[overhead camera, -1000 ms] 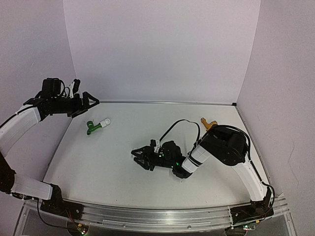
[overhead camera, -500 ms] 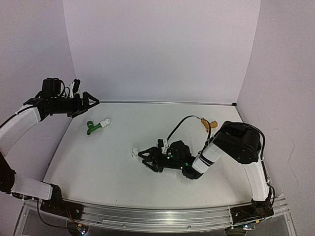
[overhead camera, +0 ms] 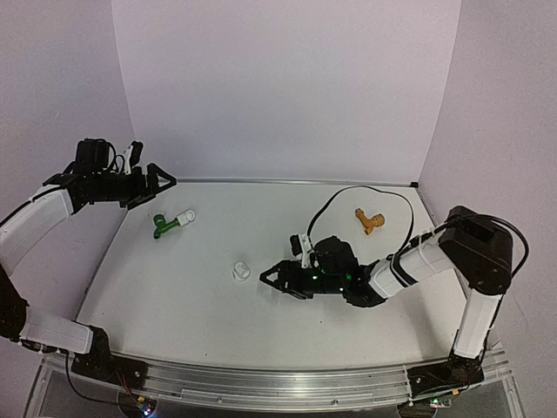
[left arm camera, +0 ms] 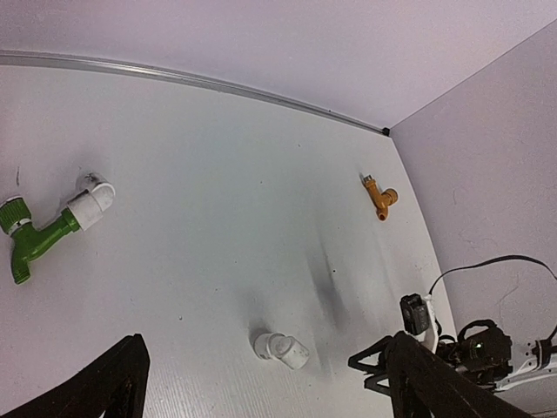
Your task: Install the water faucets
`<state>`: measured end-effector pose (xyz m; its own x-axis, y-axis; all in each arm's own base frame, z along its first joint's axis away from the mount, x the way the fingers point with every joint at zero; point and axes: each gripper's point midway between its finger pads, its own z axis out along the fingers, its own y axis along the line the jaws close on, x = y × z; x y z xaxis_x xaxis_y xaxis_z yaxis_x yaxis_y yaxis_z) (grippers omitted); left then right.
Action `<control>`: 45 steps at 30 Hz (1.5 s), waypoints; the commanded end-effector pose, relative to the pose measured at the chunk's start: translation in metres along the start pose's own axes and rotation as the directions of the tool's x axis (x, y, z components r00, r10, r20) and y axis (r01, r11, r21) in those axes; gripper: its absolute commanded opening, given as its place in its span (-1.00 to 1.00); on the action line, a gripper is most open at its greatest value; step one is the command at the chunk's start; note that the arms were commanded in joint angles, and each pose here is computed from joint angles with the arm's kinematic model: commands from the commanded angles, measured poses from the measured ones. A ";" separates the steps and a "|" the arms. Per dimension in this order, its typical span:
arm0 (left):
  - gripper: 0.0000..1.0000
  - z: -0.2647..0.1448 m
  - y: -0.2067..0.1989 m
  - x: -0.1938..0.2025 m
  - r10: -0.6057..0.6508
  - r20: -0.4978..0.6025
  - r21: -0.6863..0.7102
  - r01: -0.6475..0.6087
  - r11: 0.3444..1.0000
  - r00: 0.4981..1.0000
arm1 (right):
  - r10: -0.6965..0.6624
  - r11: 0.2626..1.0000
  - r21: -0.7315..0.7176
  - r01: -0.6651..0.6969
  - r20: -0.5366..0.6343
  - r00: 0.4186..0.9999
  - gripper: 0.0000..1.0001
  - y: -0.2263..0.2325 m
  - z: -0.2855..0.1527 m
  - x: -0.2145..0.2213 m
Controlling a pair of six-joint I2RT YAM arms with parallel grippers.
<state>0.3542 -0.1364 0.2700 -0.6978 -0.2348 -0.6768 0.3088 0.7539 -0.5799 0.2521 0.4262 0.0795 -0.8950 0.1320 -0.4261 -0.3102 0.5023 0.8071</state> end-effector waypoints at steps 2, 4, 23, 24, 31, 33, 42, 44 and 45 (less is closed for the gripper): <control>0.95 0.000 -0.004 -0.001 0.029 0.000 0.015 -0.029 0.999 1.000 | -0.190 0.963 0.197 0.186 0.001 0.982 0.33 -0.015 -0.026 -0.011; 0.95 0.000 -0.004 -0.001 0.029 0.000 0.016 -0.029 0.999 1.000 | -0.226 0.939 0.263 0.220 -0.007 0.974 0.37 -0.020 -0.033 -0.016; 0.95 0.000 -0.006 -0.001 0.027 -0.002 0.023 -0.027 0.999 1.000 | -0.372 0.845 0.384 0.373 -0.079 0.925 0.71 -0.016 -0.037 -0.052; 0.95 0.000 -0.006 0.000 0.026 -0.005 0.025 -0.026 0.999 1.000 | -0.376 0.843 0.379 0.380 -0.088 0.922 0.72 -0.015 -0.033 -0.052; 0.95 -0.001 -0.007 0.000 0.028 -0.005 0.030 -0.028 0.999 1.000 | -0.354 0.766 0.544 0.343 -0.089 0.931 0.75 -0.051 -0.045 -0.091; 0.95 -0.001 -0.007 0.000 0.027 -0.005 0.031 -0.027 0.999 1.000 | -0.299 0.753 0.605 0.259 -0.037 0.954 0.75 -0.074 -0.064 -0.114; 0.95 -0.001 -0.009 0.000 0.026 -0.008 0.041 -0.025 0.999 1.000 | -0.127 0.624 0.781 -0.020 0.126 0.984 0.76 -0.179 -0.154 -0.184; 0.95 -0.001 -0.009 0.001 0.025 -0.010 0.041 -0.024 0.999 1.000 | -0.093 0.600 0.798 -0.053 0.136 0.986 0.75 -0.199 -0.164 -0.192; 0.95 -0.001 -0.009 0.001 0.025 -0.010 0.042 -0.025 0.999 1.000 | -0.079 0.587 0.806 -0.069 0.142 0.987 0.75 -0.207 -0.170 -0.197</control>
<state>0.3522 -0.1392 0.2696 -0.7069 -0.2292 -0.6692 0.3180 0.7421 -0.5901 0.4219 0.1804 0.0705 -0.8028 0.1750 -0.5700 0.0626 0.9754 0.2112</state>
